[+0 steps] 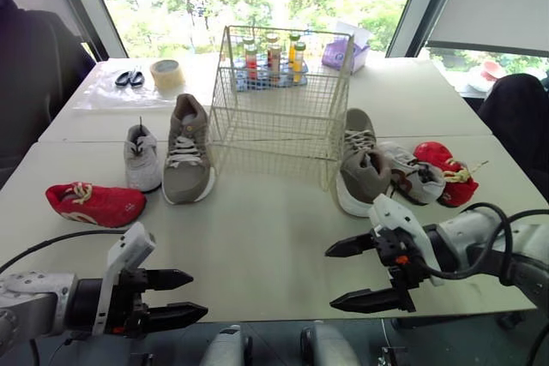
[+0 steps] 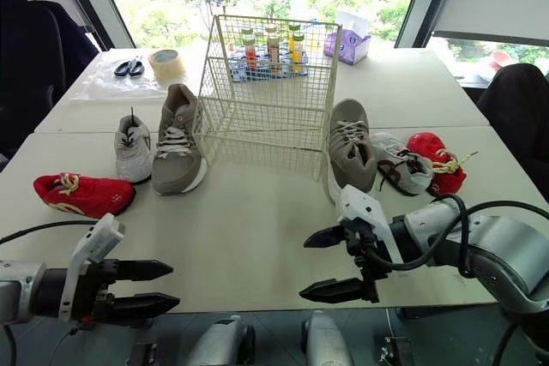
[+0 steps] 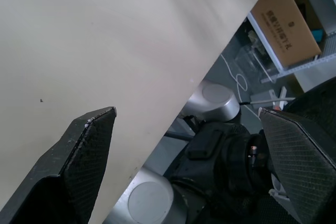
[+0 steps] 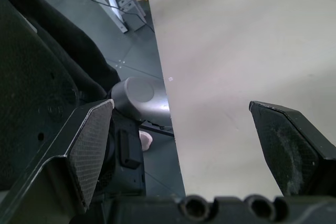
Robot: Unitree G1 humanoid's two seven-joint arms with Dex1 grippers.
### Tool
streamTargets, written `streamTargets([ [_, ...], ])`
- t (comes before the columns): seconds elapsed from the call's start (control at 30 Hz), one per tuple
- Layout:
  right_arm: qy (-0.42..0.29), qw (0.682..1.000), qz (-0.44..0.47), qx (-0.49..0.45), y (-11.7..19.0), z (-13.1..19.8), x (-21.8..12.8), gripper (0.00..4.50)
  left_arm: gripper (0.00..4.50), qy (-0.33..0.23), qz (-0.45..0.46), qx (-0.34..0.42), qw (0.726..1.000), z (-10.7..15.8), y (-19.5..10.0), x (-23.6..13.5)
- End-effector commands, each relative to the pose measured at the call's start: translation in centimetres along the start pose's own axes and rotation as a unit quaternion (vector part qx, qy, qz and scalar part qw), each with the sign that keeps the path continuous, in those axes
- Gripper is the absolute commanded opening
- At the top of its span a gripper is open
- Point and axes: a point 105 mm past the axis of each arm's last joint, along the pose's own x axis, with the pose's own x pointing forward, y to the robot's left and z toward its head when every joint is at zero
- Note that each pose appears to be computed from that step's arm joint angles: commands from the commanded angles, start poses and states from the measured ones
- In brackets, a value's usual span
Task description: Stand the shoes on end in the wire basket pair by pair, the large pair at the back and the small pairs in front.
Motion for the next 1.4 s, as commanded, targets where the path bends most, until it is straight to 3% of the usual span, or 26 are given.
streamTargets([
  [0.03,0.002,1.0,0.005,-0.023,0.2,0.3,0.1,4.5,4.47,-0.012,0.006,0.028,1.0,1.0,-0.3,-0.4],
  [0.53,-0.001,0.999,-0.009,-0.041,-0.7,0.7,0.2,4.5,4.47,-0.012,0.024,0.054,0.998,1.4,0.6,-0.6],
  [0.63,-0.006,0.998,-0.024,-0.051,-1.2,1.3,-0.2,4.5,4.47,0.005,0.062,0.059,0.996,0.7,2.0,-0.7],
  [0.9,0.012,0.996,-0.053,-0.074,-1.7,2.2,-1.5,4.5,4.47,0.012,0.057,0.072,0.996,-0.2,2.8,-0.5],
  [1.1,-0.026,0.981,-0.098,-0.165,-2.9,9.1,-5.0,4.5,4.47,-0.017,0.051,0.15,0.987,5.2,3.2,-2.9],
  [1.17,0.002,0.964,-0.147,-0.223,-5.7,11.1,-5.8,4.5,4.47,-0.052,0.038,0.207,0.976,9.3,2.4,-3.7],
  [1.23,0.043,0.95,-0.164,-0.262,-8.1,12.1,-5.8,4.5,4.47,-0.067,0.012,0.257,0.964,11.9,1.0,-3.9],
  [1.4,0.085,0.943,-0.157,-0.281,-11.4,12.9,-4.9,4.5,4.47,-0.074,-0.013,0.309,0.948,14.2,-0.6,-3.3],
])
